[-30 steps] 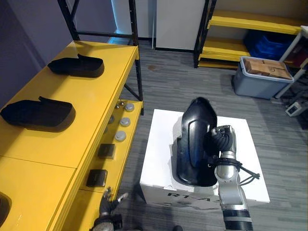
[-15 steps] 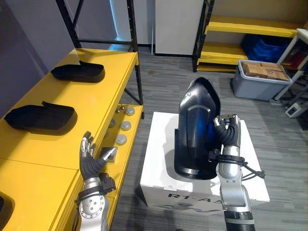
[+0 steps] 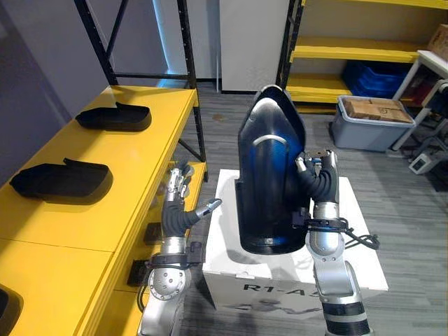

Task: Walk over and take plastic housings, then place them on the shelf

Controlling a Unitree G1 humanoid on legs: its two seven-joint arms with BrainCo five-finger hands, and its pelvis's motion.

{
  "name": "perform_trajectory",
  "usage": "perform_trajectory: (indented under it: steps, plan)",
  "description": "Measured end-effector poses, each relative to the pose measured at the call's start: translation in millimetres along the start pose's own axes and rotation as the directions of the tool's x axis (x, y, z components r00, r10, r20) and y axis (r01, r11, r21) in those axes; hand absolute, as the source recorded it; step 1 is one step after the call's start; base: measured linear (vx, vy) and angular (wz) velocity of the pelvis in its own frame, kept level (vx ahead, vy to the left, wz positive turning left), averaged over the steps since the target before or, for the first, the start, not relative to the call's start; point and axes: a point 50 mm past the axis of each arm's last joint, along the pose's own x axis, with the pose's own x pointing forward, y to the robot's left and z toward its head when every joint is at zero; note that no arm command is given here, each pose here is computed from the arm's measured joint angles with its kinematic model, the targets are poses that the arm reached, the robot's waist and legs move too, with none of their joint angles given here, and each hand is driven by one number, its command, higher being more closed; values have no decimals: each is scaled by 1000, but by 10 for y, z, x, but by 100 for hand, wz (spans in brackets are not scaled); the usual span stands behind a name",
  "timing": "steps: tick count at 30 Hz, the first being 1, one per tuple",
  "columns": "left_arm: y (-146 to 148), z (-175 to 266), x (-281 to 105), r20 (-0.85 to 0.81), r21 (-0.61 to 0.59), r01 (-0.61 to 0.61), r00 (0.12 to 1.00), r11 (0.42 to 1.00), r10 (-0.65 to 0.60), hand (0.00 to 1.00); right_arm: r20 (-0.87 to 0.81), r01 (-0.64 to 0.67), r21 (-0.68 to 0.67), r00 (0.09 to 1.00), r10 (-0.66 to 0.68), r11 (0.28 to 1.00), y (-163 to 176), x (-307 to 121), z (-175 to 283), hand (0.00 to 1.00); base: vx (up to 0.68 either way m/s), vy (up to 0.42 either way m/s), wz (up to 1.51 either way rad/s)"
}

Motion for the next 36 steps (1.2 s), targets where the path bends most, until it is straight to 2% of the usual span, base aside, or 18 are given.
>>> perform_trajectory:
  steps: [4, 15, 16, 28, 29, 36]
  plan:
    - [-165, -26, 35, -6, -47, 81, 997, 996, -82, 0, 24, -31, 34, 999, 30, 999, 84, 10, 70, 100, -4, 4, -1]
    - [-352, -101, 59, -44, -150, 148, 987, 978, -156, 0, 56, -82, 53, 995, 79, 995, 198, -10, 149, 100, -9, 4, 0]
    - [-365, -109, 54, -50, -161, 150, 986, 975, -160, 100, 57, -81, 53, 995, 78, 995, 198, -9, 148, 100, -32, 11, 0]
    - [-370, -285, 69, -144, -184, 123, 978, 975, -150, 100, 123, -100, 83, 988, 89, 992, 236, 7, 245, 100, -3, 1, 0]
    - [-365, -306, 67, -155, -180, 113, 978, 977, -141, 100, 133, -109, 79, 986, 98, 991, 248, 7, 258, 0, 0, 0, 0]
    - [-356, -337, 60, -177, -190, 103, 975, 976, -137, 100, 210, -120, 143, 974, 89, 982, 248, -13, 407, 0, 0, 0, 0]
